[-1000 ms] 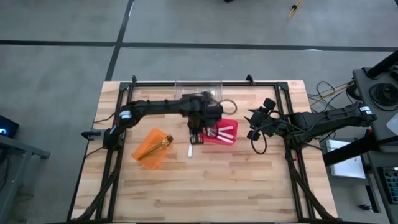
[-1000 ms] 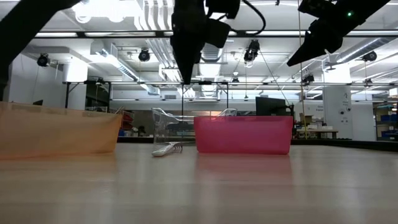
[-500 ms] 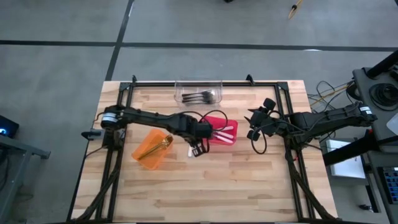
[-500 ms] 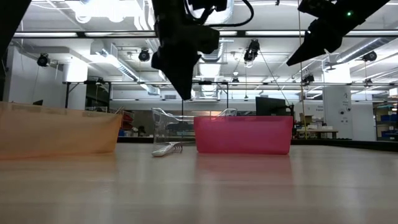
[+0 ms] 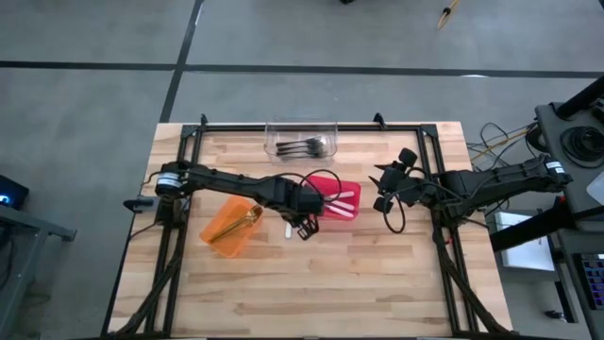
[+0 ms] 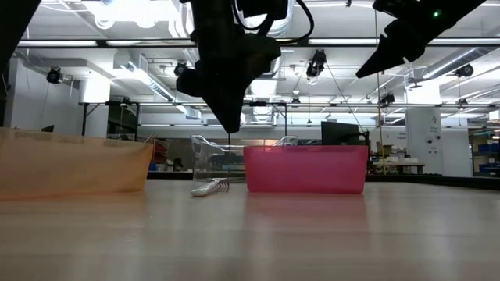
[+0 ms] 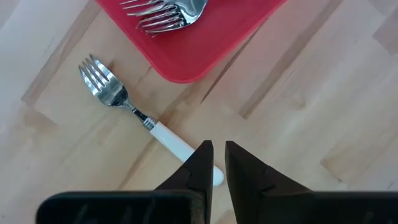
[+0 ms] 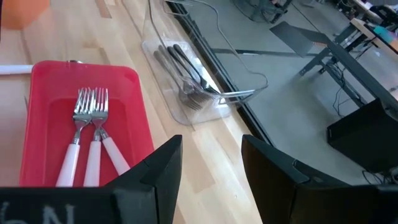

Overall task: Sort silverware by color (type)
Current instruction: Put the white fork into the red bin

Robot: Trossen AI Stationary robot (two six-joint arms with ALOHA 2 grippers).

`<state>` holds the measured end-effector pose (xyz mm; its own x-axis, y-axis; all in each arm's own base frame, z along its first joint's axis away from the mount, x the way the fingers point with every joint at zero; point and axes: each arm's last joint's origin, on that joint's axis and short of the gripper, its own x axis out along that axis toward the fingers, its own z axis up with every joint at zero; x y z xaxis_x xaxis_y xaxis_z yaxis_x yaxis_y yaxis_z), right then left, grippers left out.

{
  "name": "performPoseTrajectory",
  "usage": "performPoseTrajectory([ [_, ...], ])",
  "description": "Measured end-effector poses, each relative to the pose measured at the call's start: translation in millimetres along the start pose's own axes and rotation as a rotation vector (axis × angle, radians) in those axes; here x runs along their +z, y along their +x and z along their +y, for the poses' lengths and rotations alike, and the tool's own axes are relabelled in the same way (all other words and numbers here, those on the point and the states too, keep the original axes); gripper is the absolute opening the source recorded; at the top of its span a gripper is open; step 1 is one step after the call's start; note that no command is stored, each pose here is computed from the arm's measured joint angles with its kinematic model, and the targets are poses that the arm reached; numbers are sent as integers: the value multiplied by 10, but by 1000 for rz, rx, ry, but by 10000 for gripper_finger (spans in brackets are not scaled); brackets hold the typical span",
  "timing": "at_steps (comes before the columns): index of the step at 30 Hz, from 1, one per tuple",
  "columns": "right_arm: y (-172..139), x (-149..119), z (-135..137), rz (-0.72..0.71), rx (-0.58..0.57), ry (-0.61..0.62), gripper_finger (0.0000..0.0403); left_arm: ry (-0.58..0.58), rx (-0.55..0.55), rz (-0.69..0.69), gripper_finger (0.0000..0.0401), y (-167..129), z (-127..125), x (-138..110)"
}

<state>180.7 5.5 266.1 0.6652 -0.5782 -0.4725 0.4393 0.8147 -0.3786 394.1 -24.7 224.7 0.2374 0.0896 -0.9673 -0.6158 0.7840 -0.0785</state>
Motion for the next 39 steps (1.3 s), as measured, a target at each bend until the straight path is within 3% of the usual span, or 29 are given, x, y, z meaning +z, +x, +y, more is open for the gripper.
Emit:
performPoseTrajectory([
  [20, 0, 3, 0, -2, 0, -24, 157, -94, 72, -20, 171, 116, -20, -114],
  [39, -1, 62, 1, -52, 0, -58, 157, -116, 214, -32, 178, 486, 35, -243],
])
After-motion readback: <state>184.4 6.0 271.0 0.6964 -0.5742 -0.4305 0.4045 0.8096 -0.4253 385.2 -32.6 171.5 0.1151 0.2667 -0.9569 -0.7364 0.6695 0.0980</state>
